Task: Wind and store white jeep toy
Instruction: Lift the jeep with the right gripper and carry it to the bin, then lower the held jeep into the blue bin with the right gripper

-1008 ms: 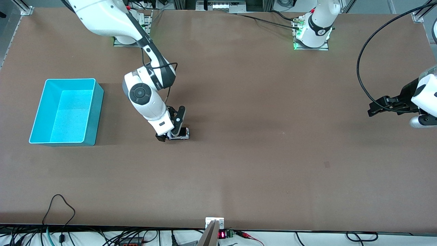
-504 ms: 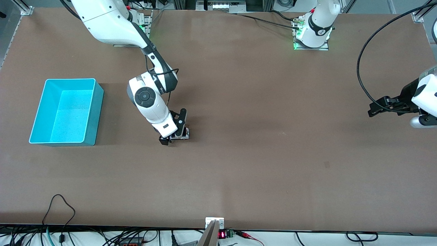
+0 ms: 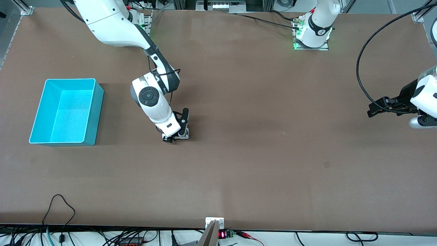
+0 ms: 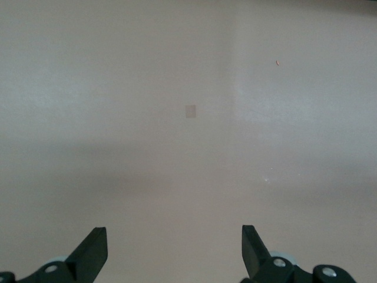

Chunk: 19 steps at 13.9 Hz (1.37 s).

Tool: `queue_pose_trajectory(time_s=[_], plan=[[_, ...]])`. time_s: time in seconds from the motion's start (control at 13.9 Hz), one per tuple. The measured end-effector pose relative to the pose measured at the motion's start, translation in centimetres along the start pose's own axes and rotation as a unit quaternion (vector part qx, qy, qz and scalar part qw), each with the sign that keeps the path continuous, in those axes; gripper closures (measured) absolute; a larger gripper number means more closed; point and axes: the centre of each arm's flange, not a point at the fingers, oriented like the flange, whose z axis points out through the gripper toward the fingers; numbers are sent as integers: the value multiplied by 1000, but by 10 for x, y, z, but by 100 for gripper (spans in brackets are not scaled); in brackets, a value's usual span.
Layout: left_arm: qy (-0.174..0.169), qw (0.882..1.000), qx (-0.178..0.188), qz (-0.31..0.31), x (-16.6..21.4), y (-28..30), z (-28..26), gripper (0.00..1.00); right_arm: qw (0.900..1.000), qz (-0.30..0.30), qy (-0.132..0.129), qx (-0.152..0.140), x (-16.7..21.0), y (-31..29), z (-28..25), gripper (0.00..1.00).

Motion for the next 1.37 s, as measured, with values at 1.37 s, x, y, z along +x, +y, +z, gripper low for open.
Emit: queue_pose_trajectory(time_s=[1.37], plan=[[9,1000,-2,17,-10,19,-12,0,912,405,-66,1,-290,44,-208,41]])
